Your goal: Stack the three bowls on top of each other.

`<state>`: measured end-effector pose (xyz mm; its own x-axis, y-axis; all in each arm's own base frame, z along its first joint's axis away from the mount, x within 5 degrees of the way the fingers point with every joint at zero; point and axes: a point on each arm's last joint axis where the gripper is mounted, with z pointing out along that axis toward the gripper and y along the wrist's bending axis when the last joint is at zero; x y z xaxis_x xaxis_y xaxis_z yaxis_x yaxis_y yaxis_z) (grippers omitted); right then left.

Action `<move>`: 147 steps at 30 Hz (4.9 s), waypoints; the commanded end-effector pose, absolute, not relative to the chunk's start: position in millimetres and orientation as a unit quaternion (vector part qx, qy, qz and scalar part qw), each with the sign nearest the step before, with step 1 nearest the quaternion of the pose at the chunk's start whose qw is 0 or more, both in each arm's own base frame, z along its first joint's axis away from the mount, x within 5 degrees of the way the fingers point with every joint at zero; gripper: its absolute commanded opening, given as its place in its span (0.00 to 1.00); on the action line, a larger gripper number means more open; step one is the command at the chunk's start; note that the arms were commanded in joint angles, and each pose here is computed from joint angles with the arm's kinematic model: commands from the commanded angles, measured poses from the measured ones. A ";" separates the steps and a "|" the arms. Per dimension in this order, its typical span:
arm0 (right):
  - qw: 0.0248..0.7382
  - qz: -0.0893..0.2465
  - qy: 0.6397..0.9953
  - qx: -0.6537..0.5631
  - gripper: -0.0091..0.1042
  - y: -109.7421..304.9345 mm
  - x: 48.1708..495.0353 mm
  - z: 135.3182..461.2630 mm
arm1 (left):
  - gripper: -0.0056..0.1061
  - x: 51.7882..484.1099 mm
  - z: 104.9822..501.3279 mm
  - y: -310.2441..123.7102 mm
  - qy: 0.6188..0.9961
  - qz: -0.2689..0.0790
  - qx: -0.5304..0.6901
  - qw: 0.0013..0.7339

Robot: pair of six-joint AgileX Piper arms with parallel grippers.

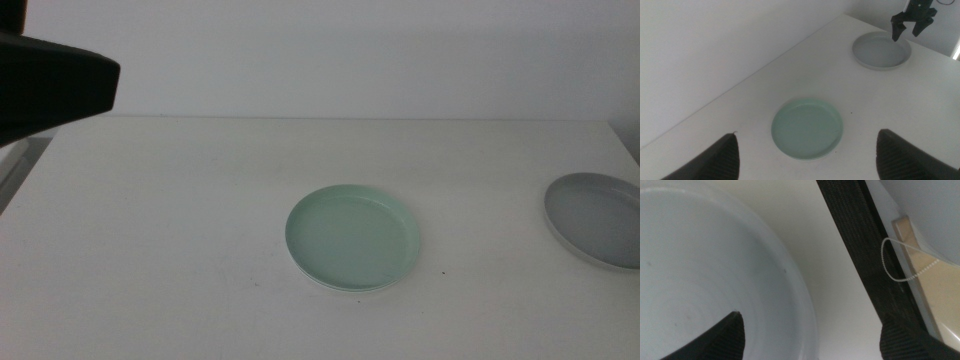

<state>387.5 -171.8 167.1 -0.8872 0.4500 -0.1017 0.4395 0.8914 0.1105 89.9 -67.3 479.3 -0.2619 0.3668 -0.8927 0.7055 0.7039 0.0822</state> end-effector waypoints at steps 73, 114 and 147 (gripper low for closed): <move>0.103 0.147 0.980 -0.083 0.20 167.1 396.9 199.2 | 0.89 89.4 480.5 -66.7 0.773 -0.170 0.341 0.507; 0.536 0.080 0.838 -0.065 0.89 33.2 185.8 450.7 | 0.89 92.5 479.9 -57.6 0.781 -0.120 0.323 0.521; 0.536 0.080 0.838 -0.064 0.89 33.3 185.7 450.7 | 0.89 104.2 428.4 1.2 0.749 0.006 -0.001 0.663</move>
<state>185.8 35.1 451.6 -0.4265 -0.0195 -0.9043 -0.2023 0.9765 0.0744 105.1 1.5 428.9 -0.1252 0.0162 -0.9920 -0.0117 0.9998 0.0178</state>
